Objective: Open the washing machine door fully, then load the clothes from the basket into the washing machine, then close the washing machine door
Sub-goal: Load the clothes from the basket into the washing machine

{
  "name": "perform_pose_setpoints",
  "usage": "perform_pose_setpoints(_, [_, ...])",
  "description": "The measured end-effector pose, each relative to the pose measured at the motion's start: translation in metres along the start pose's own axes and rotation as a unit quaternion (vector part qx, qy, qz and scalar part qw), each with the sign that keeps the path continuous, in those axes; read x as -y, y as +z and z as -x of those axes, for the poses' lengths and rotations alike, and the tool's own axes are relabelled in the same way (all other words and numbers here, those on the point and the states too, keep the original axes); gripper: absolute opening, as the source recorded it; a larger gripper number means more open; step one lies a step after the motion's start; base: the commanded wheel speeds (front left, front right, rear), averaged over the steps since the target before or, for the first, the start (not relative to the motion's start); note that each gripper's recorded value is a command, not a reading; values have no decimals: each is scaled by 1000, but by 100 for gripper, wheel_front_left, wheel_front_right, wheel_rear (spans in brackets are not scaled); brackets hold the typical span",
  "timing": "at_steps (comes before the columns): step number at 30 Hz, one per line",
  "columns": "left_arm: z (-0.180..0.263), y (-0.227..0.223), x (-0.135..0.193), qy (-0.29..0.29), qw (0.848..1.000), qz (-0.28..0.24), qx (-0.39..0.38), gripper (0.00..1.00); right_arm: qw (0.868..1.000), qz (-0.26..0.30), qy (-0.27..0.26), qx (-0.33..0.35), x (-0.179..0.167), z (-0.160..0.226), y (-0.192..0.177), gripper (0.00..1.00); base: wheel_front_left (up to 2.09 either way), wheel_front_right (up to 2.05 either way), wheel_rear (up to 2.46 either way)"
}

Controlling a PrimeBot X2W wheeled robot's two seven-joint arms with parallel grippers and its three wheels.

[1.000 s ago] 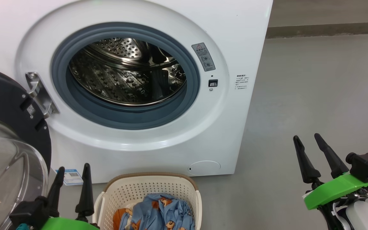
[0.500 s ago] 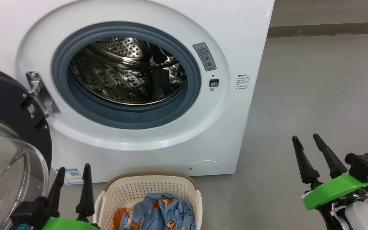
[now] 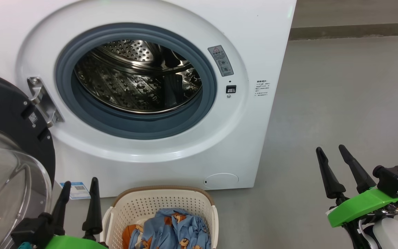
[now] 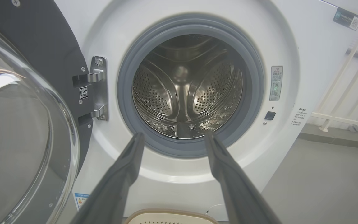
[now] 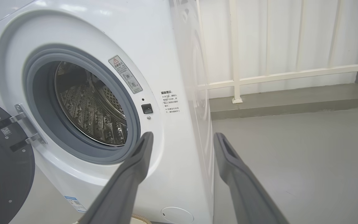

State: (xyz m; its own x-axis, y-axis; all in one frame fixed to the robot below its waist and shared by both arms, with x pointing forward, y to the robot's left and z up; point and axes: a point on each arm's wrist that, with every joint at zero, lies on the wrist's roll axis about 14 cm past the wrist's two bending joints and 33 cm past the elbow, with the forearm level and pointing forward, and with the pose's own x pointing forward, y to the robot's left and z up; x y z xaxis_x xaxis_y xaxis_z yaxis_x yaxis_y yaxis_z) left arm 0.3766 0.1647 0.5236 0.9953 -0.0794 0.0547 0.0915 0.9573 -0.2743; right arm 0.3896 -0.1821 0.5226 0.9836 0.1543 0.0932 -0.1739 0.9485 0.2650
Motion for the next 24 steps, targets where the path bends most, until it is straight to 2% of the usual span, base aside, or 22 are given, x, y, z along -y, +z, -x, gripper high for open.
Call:
perform_pose_setpoints(14, [-3, -12, 3, -5, 1000, 1, -17, 100, 1000, -2, -7, -13, 5, 0, -9, 100, 0, 0, 0])
perform_pose_setpoints(24, [-15, -44, 6, -9, 998, 5, -65, 100, 999, -4, -22, -39, 19, -6, -27, 100, 0, 0, 0])
